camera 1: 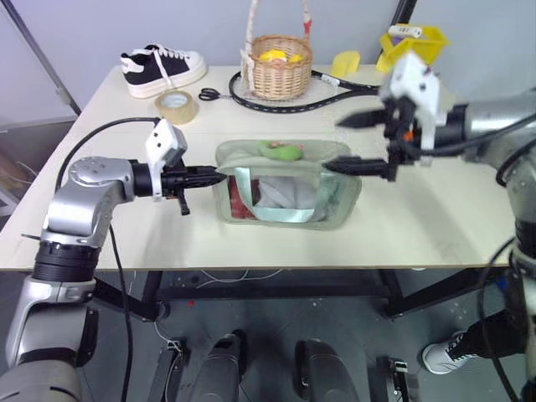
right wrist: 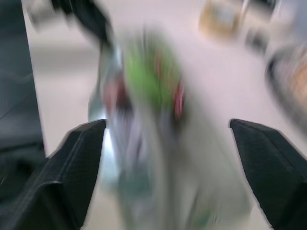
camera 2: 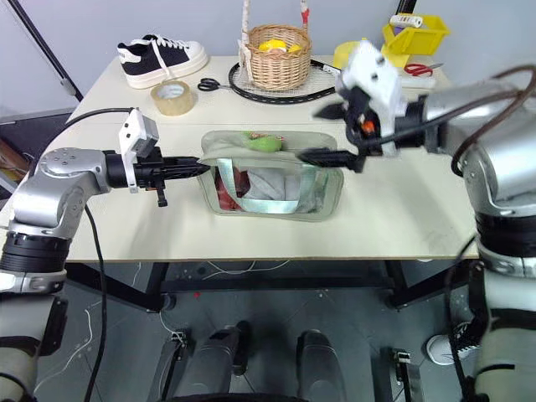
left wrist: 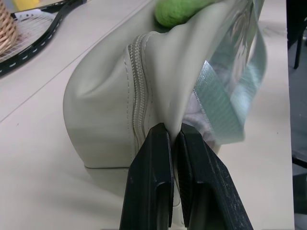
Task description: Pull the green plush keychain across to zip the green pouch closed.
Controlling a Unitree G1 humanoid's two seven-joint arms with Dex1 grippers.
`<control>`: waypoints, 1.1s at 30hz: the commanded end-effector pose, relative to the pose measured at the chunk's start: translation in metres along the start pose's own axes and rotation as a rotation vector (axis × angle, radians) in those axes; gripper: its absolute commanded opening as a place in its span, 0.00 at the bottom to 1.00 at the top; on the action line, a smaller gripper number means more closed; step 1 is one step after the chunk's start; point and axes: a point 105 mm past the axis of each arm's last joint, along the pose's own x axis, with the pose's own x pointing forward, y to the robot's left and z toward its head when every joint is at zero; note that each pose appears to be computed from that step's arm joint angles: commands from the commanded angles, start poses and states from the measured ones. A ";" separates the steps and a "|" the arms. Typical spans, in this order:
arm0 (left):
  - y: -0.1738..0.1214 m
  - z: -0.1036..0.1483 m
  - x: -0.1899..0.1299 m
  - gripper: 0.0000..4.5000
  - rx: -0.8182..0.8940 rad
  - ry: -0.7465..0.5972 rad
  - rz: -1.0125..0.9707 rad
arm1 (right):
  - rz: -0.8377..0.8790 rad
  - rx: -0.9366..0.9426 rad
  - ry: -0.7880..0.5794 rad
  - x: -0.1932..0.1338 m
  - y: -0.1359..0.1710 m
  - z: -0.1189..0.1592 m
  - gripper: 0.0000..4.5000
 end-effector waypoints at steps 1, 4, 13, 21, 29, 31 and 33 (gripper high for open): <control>-0.005 0.014 0.004 0.00 0.044 -0.022 -0.013 | -0.016 -0.011 0.021 0.029 -0.002 -0.001 0.90; -0.007 0.015 0.005 0.00 0.045 -0.024 -0.017 | -0.018 -0.004 0.074 0.044 -0.004 -0.009 0.79; -0.009 0.014 0.001 0.00 0.036 -0.019 0.002 | -0.069 0.065 0.060 0.021 -0.019 -0.003 0.01; -0.001 0.010 -0.012 0.00 0.001 -0.016 0.099 | -0.543 0.071 0.305 -0.088 -0.089 -0.060 0.01; 0.002 0.009 -0.024 0.00 -0.043 -0.017 0.165 | -0.695 0.062 0.603 -0.146 -0.078 -0.135 0.01; 0.000 0.009 -0.024 0.00 -0.049 -0.018 0.172 | -0.591 0.106 0.584 -0.118 -0.050 -0.152 0.01; -0.003 0.008 -0.023 0.00 -0.055 -0.021 0.174 | -0.503 0.168 0.544 -0.083 -0.018 -0.167 0.01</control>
